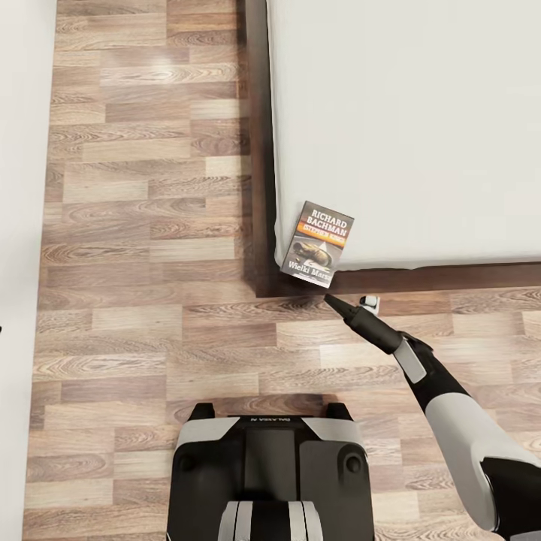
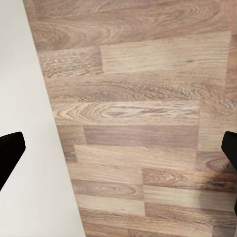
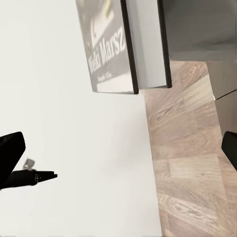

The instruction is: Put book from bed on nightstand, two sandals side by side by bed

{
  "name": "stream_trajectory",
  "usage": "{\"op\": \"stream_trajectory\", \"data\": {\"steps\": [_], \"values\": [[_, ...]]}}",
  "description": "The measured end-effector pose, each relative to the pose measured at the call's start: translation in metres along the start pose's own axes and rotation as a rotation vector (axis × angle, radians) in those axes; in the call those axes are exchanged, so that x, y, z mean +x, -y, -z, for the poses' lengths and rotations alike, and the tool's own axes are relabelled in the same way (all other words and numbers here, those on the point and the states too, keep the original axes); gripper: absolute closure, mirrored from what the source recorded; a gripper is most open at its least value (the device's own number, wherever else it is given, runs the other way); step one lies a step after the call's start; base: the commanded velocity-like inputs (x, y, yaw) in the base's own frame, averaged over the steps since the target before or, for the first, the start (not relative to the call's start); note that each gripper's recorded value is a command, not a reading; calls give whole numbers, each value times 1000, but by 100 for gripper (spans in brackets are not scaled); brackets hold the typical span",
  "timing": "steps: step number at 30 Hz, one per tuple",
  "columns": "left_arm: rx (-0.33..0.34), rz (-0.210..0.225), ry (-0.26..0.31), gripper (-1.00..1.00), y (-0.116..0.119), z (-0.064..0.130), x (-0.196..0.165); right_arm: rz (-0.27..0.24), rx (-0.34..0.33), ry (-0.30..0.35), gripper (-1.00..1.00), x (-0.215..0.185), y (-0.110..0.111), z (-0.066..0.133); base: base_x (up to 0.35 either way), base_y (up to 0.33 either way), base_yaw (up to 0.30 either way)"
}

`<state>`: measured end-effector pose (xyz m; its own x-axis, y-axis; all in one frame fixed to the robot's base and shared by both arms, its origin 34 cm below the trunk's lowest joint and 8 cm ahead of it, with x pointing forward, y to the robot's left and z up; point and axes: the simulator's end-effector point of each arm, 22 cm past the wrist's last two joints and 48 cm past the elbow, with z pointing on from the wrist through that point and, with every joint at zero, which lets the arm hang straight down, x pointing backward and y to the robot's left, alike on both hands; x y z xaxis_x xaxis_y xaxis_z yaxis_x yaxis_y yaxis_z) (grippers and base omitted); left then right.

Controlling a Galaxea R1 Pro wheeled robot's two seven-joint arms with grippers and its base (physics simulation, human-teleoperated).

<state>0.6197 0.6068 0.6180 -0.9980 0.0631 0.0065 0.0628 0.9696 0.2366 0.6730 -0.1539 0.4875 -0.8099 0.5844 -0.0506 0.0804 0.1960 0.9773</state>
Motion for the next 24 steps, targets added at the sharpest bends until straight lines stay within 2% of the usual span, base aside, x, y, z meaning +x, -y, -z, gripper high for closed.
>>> {"op": "stream_trajectory", "data": {"steps": [4, 24], "values": [[-1, 0, 0, -100, 1, -6, 0, 3, -4, -12, -100, 2, 4, -4, 0, 0, 0], [-2, 0, 0, -100, 2, -9, 0, 23, -17, -41, -100, 0, 2, -14, 0, 0, 0]]}}
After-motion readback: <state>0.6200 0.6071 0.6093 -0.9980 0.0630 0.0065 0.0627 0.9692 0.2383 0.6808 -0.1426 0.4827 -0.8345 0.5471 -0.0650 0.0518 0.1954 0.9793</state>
